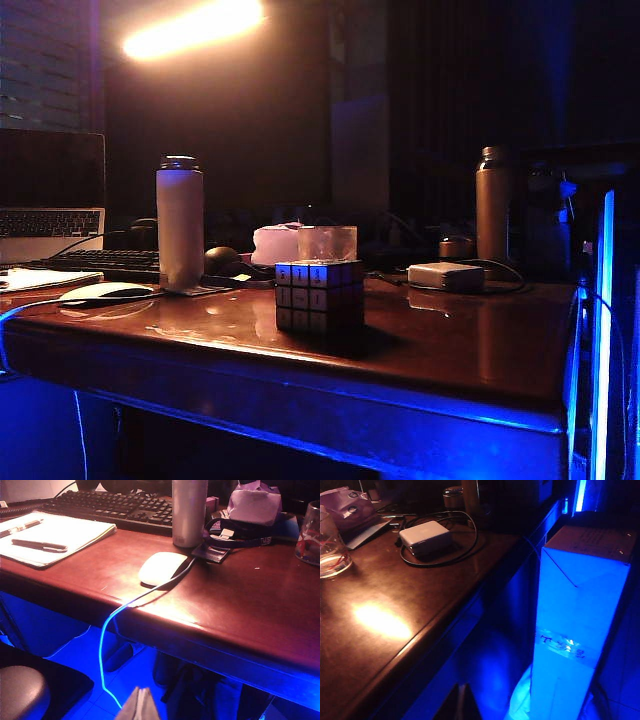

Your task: Stack the Rubik's Cube on top of the glass cup.

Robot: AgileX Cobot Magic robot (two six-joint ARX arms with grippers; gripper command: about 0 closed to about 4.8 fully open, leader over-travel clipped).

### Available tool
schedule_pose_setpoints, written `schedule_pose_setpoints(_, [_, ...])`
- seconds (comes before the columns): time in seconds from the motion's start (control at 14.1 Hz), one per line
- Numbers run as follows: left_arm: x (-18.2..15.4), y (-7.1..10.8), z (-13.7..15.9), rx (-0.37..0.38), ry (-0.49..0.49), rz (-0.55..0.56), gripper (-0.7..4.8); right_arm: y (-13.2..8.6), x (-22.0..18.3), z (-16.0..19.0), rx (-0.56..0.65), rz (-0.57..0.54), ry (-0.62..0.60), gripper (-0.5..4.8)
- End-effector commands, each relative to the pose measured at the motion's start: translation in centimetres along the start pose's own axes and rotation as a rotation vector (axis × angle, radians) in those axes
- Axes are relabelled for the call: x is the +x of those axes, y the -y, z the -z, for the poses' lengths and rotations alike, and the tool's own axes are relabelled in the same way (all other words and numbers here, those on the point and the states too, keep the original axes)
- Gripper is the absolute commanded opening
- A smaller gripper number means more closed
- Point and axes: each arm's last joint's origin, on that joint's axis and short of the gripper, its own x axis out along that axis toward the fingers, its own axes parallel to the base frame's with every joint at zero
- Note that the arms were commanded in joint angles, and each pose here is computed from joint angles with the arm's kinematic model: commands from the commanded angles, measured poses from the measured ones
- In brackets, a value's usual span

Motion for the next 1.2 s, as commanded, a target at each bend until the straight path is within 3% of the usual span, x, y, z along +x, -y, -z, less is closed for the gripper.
schedule_pose_setpoints(0.07, [0.0, 0.0, 0.2, 0.005, -0.02, 0.003, -0.02, 0.0, 0.0, 0.1, -0.075, 0.012, -0.003, -0.01])
schedule_pose_setpoints(0.35, [0.0, 0.0, 0.2, 0.003, -0.019, 0.003, -0.02, 0.0, 0.0, 0.1, -0.08, 0.01, -0.003, -0.01])
schedule_pose_setpoints(0.57, [-0.3, -0.1, -1.5, -0.091, 0.088, 0.009, -0.03, 0.0, -0.1, -0.5, -0.062, 0.004, 0.048, -0.01])
schedule_pose_setpoints(0.92, [-4.5, -0.8, -11.2, -0.165, 0.32, -0.062, -0.03, -0.5, -1.7, -4.4, 0.093, -0.028, 0.141, -0.01])
schedule_pose_setpoints(1.06, [-5.1, -1.0, -16.1, -0.154, 0.263, -0.065, -0.03, -0.8, -2.6, -7.5, 0.092, -0.033, 0.173, -0.01])
schedule_pose_setpoints(1.2, [-3.8, -1.0, -21.4, -0.049, 0.159, 0.031, -0.03, -1.3, -2.2, -10.7, 0.053, -0.048, 0.152, -0.01])
